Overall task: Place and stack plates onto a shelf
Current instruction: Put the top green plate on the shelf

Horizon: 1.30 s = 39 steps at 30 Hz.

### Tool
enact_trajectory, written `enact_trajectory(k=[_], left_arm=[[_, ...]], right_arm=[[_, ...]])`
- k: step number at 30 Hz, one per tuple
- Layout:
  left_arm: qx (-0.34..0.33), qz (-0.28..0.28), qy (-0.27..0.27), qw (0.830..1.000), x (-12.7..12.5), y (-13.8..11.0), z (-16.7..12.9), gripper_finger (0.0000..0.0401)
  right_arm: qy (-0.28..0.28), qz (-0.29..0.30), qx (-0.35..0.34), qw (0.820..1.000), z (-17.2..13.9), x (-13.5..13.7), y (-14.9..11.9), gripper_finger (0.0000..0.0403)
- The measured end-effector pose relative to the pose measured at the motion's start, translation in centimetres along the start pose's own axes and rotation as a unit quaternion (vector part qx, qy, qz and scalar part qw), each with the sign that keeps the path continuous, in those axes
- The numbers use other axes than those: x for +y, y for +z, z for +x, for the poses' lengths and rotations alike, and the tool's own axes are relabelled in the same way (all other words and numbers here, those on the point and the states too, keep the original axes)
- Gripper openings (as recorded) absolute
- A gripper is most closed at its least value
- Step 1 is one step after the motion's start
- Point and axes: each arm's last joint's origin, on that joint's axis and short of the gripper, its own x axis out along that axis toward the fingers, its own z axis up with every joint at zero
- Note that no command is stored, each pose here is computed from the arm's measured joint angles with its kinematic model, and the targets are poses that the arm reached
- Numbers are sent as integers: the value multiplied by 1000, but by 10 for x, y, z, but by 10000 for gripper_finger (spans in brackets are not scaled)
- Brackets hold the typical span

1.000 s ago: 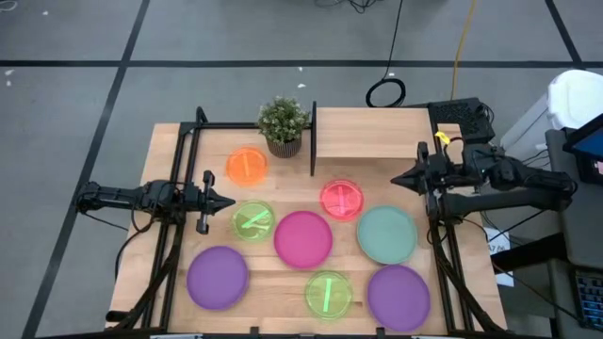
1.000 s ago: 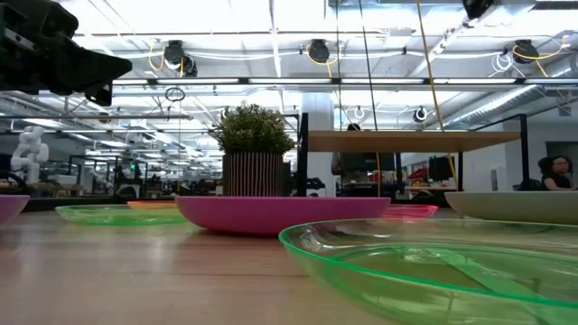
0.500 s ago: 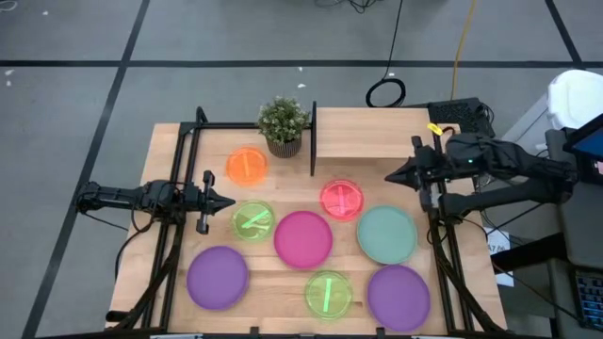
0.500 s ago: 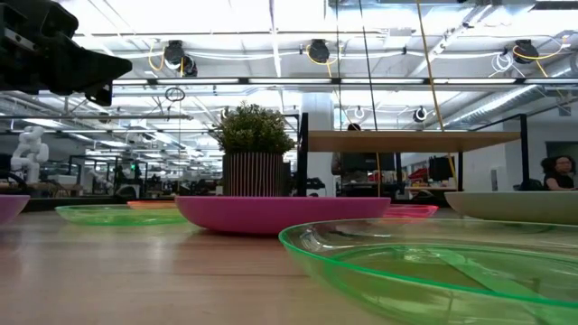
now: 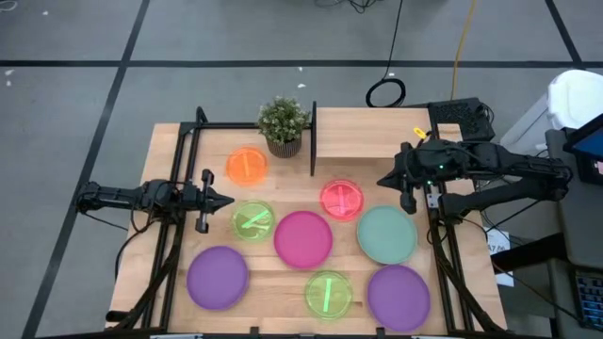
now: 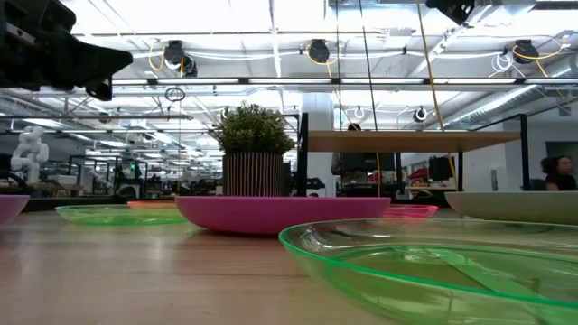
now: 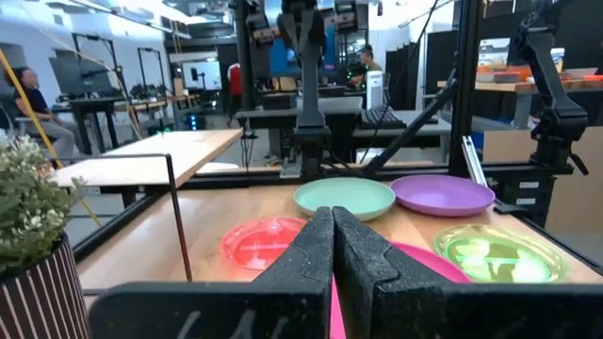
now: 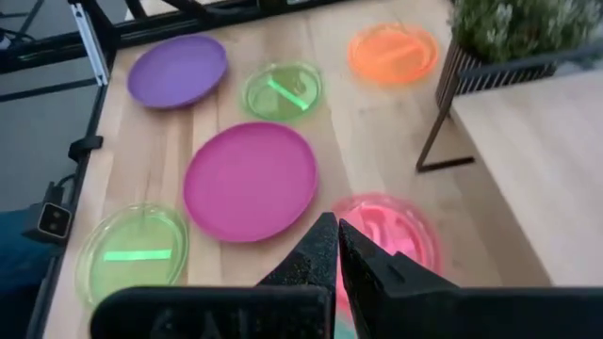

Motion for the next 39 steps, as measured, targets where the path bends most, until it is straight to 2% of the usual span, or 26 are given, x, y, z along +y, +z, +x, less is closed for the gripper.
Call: enact_trajectory(k=[10, 13, 19, 26, 31, 35, 39], left_arm=[[-82, 11, 8, 997, 1, 17, -1, 4], [-88, -6, 8, 996, 3, 31, -3, 4], [-34, -53, 3, 998, 6, 75, -3, 3], [45, -49, 1, 998, 9, 136, 11, 3], [125, -49, 0, 991, 10, 175, 28, 3], [180, -53, 1, 982, 10, 192, 46, 3], [217, -56, -4, 975, 6, 192, 68, 3]], right_arm=[[-3, 31, 15, 999, 2, 0, -2, 0], [-5, 40, 19, 999, 5, -1, -4, 0], [-8, 42, 35, 998, 18, -2, -14, 0], [-12, 58, 57, 997, 36, -5, -29, 0], [-7, 71, 78, 994, 43, -6, -39, 0], [-8, 78, 92, 993, 48, -6, -45, 0], [2, 74, 100, 992, 51, -1, -50, 0]])
